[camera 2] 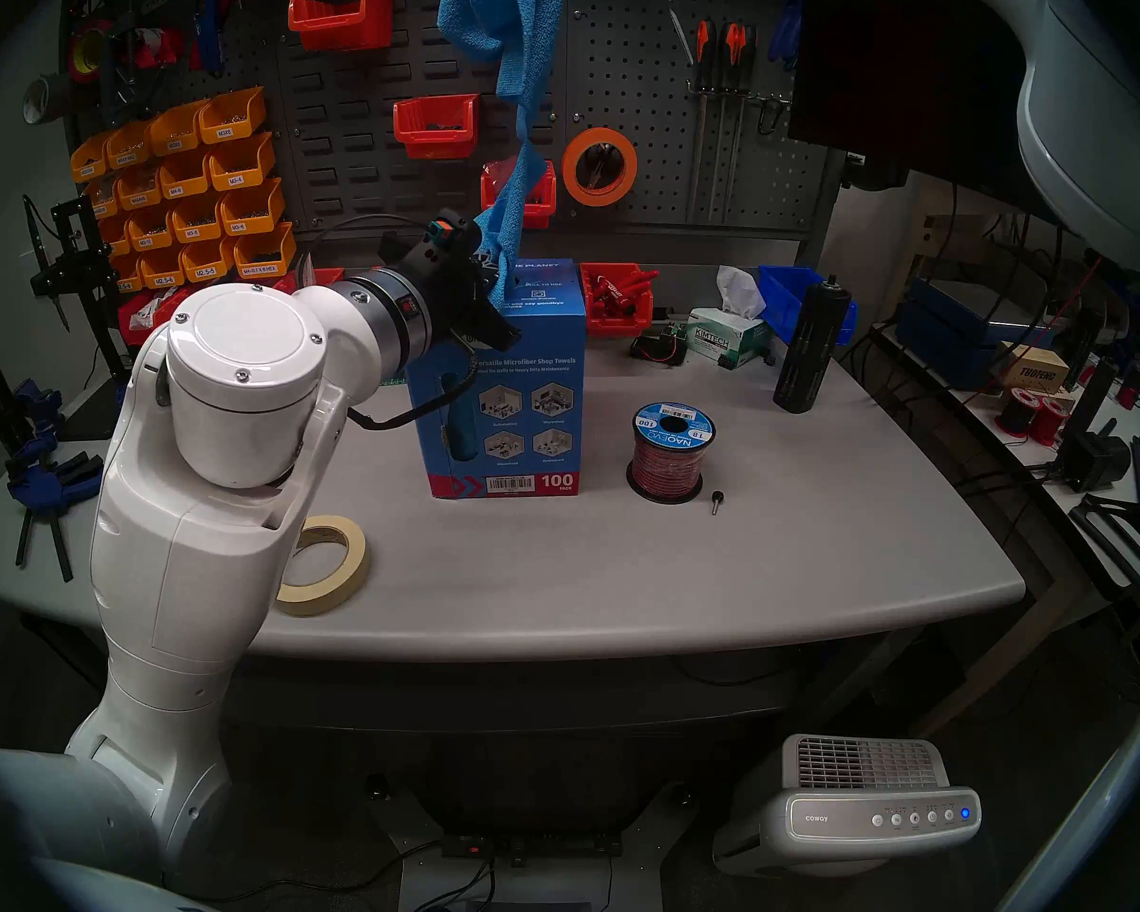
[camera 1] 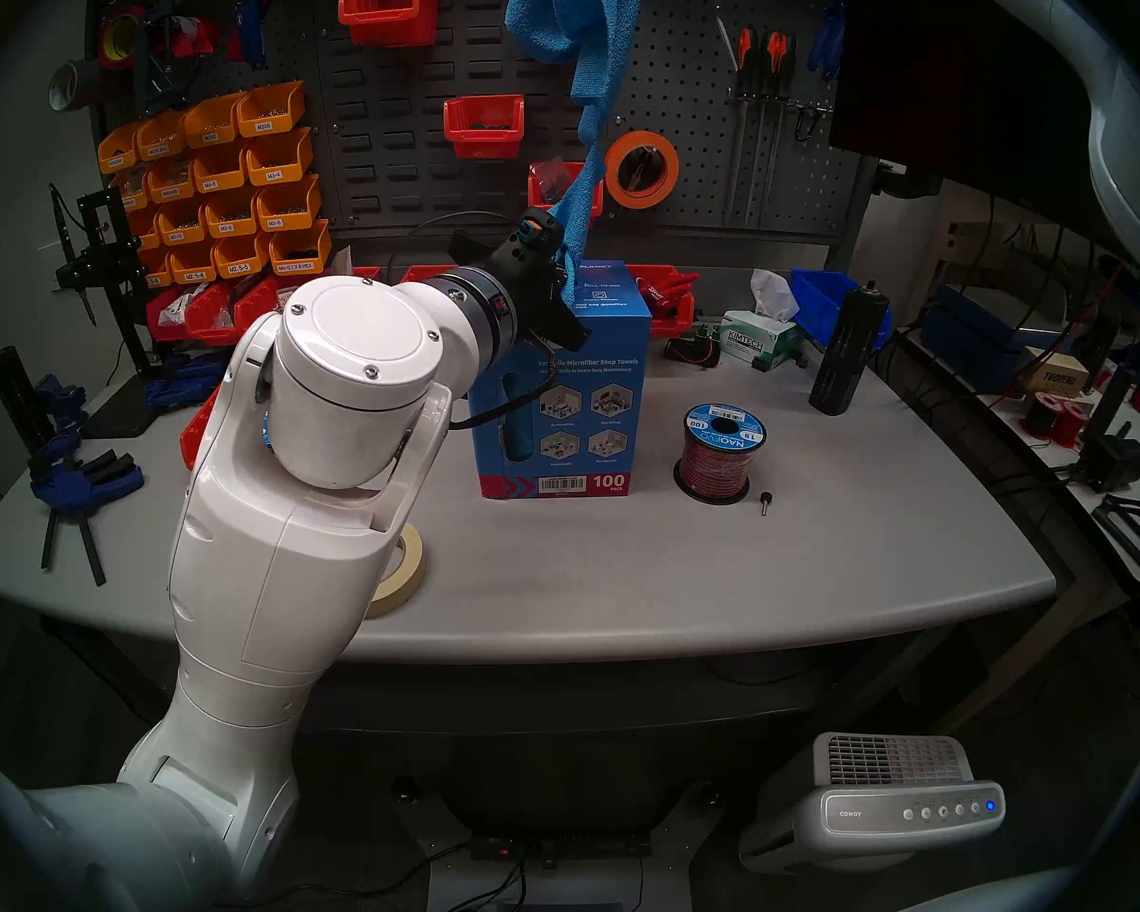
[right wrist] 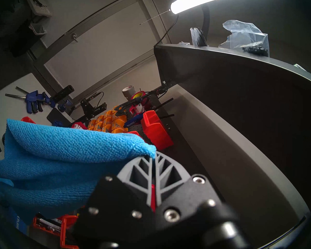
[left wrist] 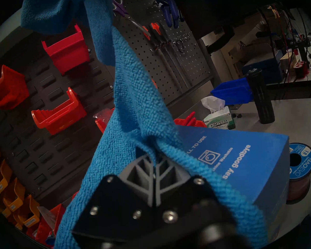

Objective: Take out a shop towel

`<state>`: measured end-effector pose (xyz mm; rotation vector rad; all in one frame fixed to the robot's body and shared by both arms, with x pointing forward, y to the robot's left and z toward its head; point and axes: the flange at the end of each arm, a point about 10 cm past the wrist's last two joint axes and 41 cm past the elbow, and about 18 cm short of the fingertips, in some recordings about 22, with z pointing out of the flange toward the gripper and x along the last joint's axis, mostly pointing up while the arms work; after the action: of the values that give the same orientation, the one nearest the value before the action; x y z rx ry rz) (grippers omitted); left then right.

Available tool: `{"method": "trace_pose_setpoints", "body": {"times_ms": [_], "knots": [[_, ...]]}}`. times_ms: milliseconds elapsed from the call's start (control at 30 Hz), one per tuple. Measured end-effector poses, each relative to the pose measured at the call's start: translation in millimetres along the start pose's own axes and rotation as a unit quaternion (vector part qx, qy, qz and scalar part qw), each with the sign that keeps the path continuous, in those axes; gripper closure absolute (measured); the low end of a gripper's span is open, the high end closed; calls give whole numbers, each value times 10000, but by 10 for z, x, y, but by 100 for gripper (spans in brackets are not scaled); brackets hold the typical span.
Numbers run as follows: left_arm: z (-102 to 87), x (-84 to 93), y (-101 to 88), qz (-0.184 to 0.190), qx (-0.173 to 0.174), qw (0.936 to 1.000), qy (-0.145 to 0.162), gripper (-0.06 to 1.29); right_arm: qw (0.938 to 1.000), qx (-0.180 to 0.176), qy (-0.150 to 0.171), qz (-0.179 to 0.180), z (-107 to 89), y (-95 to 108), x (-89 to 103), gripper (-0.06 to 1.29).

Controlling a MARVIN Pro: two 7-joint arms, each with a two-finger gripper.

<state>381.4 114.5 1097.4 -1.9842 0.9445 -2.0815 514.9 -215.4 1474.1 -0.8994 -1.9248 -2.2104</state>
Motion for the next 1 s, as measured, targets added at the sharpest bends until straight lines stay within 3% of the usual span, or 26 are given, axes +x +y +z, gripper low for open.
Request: {"method": "trace_pose_setpoints", "body": {"times_ms": [233, 433, 667, 1000], "knots": [[-45, -178, -284, -41, 491, 9985, -242, 125, 9999, -58, -50, 66, -77, 15, -31, 127], [-109, -340, -556, -130, 937, 9944, -475, 125, 9997, -117, -125, 190, -203, -18, -170, 127], [-185, -465, -758, -251, 1267, 9896, -641, 125, 9980, -208, -301, 514, -499, -177, -573, 127], [-222, -504, -789, -493, 1303, 9883, -620, 125, 9931, -394, -538, 961, -1068, -494, -1156, 127]]}}
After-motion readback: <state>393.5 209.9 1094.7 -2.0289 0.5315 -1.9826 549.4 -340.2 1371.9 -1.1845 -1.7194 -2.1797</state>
